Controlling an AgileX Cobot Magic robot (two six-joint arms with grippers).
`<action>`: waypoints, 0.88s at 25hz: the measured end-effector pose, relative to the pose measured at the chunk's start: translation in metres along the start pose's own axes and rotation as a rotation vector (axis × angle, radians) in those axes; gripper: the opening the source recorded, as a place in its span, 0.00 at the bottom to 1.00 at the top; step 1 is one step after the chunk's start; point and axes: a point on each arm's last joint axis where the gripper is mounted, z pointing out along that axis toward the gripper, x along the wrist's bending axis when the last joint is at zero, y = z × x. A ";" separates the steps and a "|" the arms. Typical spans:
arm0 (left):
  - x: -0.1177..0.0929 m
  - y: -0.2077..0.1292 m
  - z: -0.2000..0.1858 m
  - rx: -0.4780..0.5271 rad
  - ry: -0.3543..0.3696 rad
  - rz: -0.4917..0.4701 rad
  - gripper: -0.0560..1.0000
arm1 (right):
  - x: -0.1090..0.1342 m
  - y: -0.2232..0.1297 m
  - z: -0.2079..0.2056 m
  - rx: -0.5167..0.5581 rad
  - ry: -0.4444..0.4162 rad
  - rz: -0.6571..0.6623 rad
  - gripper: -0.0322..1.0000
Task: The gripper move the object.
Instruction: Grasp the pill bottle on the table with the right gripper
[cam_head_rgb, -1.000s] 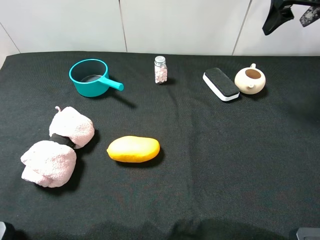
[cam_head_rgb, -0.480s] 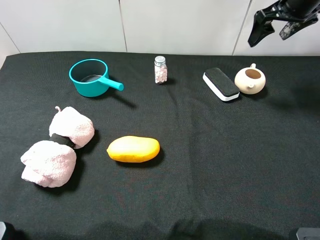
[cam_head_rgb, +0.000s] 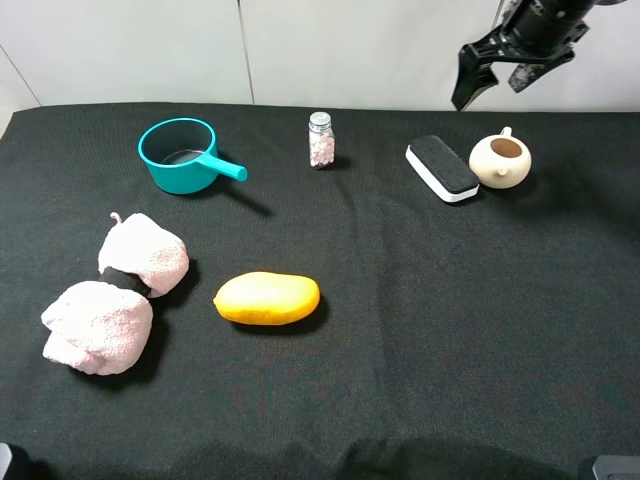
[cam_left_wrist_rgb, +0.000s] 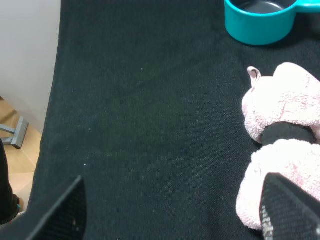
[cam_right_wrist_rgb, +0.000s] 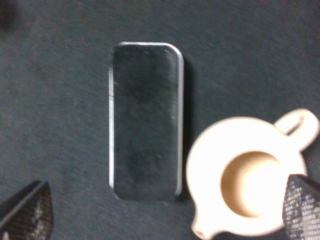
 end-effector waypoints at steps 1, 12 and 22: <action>0.000 0.000 0.000 0.000 0.000 0.000 0.78 | 0.005 0.002 0.001 -0.003 0.004 -0.011 0.70; 0.000 0.000 0.000 0.000 0.000 0.000 0.78 | 0.051 0.017 0.011 -0.063 0.038 -0.100 0.70; 0.000 0.000 0.000 0.000 0.000 0.000 0.78 | 0.088 0.041 0.038 -0.095 0.094 -0.160 0.70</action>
